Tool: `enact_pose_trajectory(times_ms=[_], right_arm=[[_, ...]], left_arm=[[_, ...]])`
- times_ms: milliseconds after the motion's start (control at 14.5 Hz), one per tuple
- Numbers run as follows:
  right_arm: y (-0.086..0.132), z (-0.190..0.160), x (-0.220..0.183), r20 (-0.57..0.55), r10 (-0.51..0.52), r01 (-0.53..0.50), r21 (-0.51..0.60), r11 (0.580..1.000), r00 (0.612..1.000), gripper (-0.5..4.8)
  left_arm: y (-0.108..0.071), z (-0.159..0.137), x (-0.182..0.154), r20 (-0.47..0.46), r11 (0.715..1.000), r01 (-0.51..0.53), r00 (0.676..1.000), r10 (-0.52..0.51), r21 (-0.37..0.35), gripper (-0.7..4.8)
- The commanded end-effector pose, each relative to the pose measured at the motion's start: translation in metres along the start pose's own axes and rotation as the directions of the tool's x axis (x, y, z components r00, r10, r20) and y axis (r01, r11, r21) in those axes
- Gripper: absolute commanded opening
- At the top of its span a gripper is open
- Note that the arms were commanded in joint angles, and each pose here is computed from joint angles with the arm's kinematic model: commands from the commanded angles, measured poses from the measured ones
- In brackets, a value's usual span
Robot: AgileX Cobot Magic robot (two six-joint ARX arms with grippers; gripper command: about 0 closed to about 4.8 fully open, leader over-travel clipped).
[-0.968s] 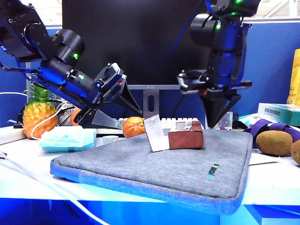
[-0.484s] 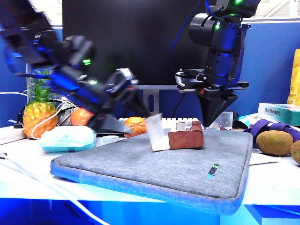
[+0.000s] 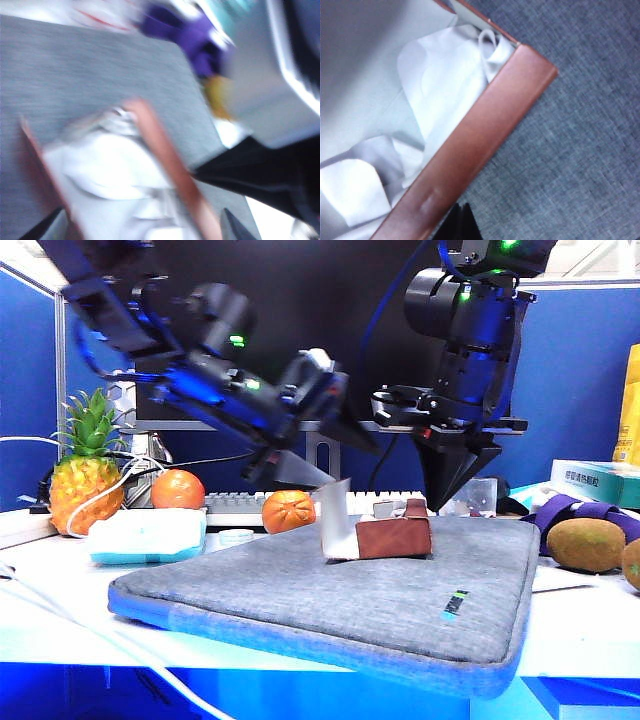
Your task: Close the glasses case.
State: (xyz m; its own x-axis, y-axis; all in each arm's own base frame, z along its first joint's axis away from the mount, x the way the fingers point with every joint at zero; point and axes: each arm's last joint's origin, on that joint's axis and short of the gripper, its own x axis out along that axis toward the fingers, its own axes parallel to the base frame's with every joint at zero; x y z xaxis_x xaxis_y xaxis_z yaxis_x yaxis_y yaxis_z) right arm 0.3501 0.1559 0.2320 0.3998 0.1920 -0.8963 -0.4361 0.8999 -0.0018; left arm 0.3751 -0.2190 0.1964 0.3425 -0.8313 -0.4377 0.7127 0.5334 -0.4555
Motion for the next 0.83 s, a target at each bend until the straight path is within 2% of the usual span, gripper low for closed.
enact_pose_trajectory(times_ms=[69, 138, 207, 346, 415, 484, 553, 622, 691, 829], right_arm=[[0.001, -0.001, -0.002, -0.007, 0.009, -0.009, 0.003, 1.000, 1.000, -0.01], [0.001, -0.001, -0.002, -0.014, 0.010, -0.010, 0.003, 1.000, 1.000, -0.01], [0.001, -0.002, -0.002, -0.019, 0.010, -0.010, 0.003, 1.000, 1.000, -0.01], [0.001, -0.002, -0.002, -0.022, 0.010, -0.010, 0.003, 1.000, 1.000, -0.01], [0.001, -0.002, -0.002, -0.017, 0.010, -0.010, 0.003, 1.000, 1.000, -0.01], [0.001, -0.001, -0.002, -0.007, 0.009, -0.009, 0.003, 1.000, 1.000, -0.01], [0.001, 0.000, -0.002, -0.001, 0.009, -0.009, 0.001, 1.000, 1.000, -0.01], [0.001, 0.000, -0.002, 0.000, 0.009, -0.009, -0.001, 1.000, 1.000, -0.01], [0.001, 0.000, -0.002, 0.001, 0.009, -0.009, -0.001, 1.000, 1.000, -0.01], [0.001, 0.002, -0.002, 0.019, 0.009, -0.009, -0.001, 1.000, 1.000, -0.01]], left_arm=[[0.005, 0.009, -0.011, 0.030, 0.997, -0.077, 0.997, 0.077, 0.010, 4.08], [0.004, 0.019, -0.017, 0.041, 0.995, -0.095, 0.995, 0.094, 0.012, 4.13], [0.002, 0.030, -0.021, 0.051, 0.995, -0.095, 0.994, 0.094, 0.020, 4.70], [-0.004, 0.046, -0.026, 0.034, 0.989, -0.124, 0.992, 0.121, 0.084, 4.79], [-0.005, 0.051, -0.030, 0.008, 0.969, -0.216, 0.976, 0.216, 0.119, 4.79], [-0.003, 0.052, -0.033, -0.024, 0.929, -0.325, 0.942, 0.334, 0.175, 4.79], [-0.001, 0.050, -0.034, -0.047, 0.898, -0.393, 0.911, 0.409, 0.197, 4.79], [0.003, 0.047, -0.037, -0.067, 0.858, -0.475, 0.866, 0.495, 0.194, 4.79], [0.006, 0.045, -0.038, -0.089, 0.844, -0.493, 0.850, 0.519, 0.211, 4.79], [0.007, 0.040, -0.038, -0.133, 0.848, -0.488, 0.845, 0.519, 0.205, 4.79]])
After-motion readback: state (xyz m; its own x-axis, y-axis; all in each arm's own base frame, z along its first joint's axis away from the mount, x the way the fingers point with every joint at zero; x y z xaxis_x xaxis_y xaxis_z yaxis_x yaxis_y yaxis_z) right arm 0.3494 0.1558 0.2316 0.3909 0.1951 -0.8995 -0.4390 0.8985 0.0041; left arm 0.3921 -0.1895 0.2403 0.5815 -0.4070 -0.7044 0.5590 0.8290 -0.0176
